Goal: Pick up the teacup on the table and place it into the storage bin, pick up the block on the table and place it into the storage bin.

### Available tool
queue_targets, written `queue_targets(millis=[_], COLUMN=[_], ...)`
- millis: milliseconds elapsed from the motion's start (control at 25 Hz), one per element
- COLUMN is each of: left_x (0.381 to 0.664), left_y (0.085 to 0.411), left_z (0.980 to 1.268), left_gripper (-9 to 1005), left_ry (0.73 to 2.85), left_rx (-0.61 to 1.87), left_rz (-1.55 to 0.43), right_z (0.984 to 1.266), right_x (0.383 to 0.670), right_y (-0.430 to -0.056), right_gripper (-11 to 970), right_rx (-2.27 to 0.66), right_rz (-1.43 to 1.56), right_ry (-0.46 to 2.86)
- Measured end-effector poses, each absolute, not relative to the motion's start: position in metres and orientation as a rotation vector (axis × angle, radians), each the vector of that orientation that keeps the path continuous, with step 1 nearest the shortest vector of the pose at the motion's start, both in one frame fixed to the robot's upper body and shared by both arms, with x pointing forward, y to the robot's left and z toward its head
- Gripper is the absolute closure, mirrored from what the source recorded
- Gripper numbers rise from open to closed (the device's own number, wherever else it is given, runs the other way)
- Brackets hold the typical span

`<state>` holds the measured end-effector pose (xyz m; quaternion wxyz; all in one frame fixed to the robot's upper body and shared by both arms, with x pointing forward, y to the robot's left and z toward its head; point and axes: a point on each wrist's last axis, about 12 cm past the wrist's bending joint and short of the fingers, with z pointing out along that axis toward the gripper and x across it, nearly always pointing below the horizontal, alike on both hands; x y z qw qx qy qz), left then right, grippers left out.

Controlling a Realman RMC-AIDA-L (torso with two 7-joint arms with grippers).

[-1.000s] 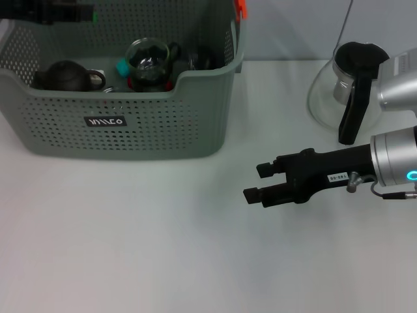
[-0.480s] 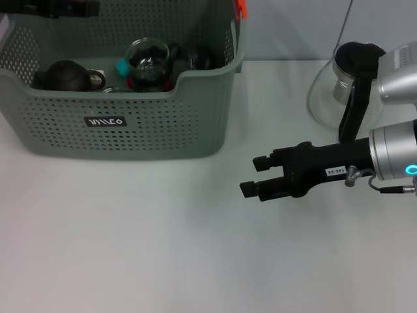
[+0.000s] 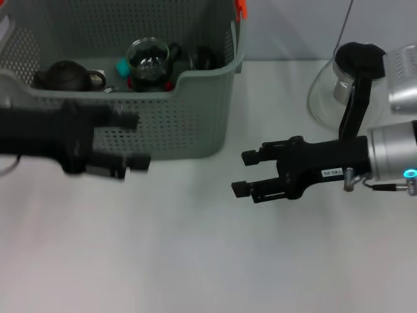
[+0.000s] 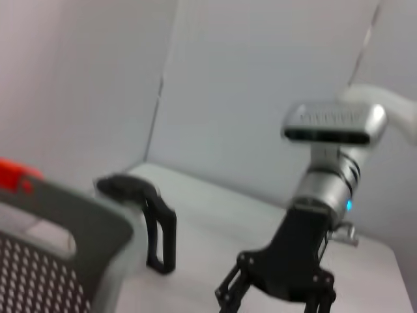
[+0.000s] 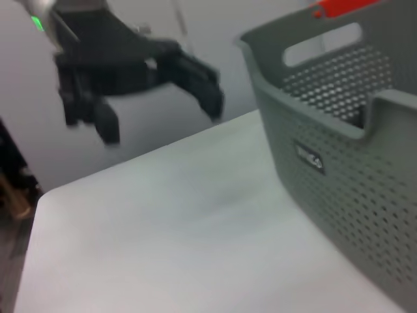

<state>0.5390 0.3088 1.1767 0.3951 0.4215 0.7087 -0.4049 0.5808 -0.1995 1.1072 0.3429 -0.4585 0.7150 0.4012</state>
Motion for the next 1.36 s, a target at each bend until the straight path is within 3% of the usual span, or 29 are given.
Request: queue_targets(millis=[160,520,1360], left_x=[0.528,0.535,0.531], left_y=[0.309,0.303,0.298], left_z=[1.137,1.087,1.070], left_gripper=[88,89,88], left_ry=[1.844,1.973,2.005], left_rx=[1.071,0.994,1.020], left_rz=[-0.972,-0.884,-0.842], right_z=[1.100,1.079,1.067], right_x=[0.578,0.575,0.572], right_y=[-0.189,-0.172,-0.172], right_gripper=[174,173,173], right_rx=[-1.263,-1.369,-1.387], right_rz=[1.015,0.942,0.894], right_ry=[1.791,1.703,1.688])
